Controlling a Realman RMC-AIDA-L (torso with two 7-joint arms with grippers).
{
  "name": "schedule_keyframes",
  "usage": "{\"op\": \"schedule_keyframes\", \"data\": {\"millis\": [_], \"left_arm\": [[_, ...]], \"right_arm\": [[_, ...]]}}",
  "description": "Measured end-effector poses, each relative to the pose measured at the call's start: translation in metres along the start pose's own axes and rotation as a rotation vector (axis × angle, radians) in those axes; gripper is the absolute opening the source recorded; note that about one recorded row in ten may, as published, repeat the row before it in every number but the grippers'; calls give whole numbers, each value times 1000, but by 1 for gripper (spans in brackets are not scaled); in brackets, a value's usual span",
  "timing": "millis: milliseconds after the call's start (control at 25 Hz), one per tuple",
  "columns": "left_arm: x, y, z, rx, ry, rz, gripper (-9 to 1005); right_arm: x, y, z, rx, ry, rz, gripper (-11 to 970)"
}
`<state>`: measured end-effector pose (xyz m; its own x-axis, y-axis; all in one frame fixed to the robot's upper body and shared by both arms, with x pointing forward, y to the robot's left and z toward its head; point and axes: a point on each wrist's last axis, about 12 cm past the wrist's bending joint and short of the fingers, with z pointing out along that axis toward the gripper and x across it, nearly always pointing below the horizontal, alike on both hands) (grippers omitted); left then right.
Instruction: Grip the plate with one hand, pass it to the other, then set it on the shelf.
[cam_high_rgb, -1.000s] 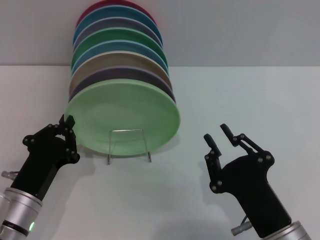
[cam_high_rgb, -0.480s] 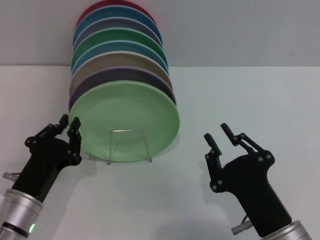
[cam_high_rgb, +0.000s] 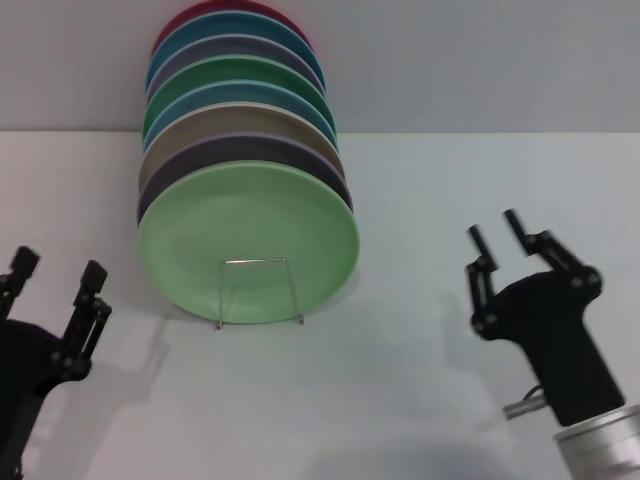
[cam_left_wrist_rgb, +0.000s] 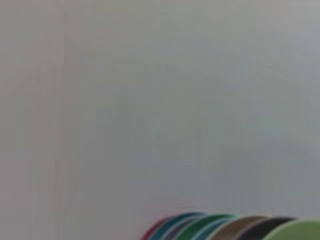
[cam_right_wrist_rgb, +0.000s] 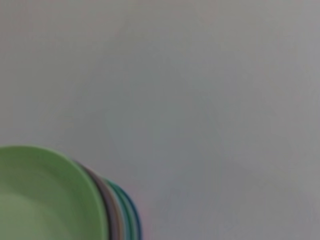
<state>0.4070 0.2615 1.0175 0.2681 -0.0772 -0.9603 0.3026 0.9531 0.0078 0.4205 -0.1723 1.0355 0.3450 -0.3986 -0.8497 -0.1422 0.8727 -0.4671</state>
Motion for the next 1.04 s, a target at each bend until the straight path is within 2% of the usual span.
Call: {"op": "schedule_keyframes", "data": {"millis": [160, 360, 440, 600, 720, 840, 1040], "left_arm": [[-1, 4, -2, -13, -9, -35, 561], [1, 9, 8, -18, -6, -65, 762], [1, 12, 11, -32, -5, -70, 852], [2, 19, 14, -84, 0, -104, 852], [2, 23, 15, -109, -1, -116, 852], [3, 24, 15, -117, 10, -90, 852], [5, 27, 13, -137, 31, -50, 852]], "right_arm": [[10, -13, 0, 35, 4, 82, 376], [26, -32, 0, 66, 12, 165, 391], [35, -43, 2, 85, 21, 229, 397], [58, -71, 8, 76, 28, 413, 409], [67, -87, 13, 78, 32, 497, 412], [70, -96, 19, 96, 31, 492, 412], [73, -99, 24, 89, 40, 469, 412]]}}
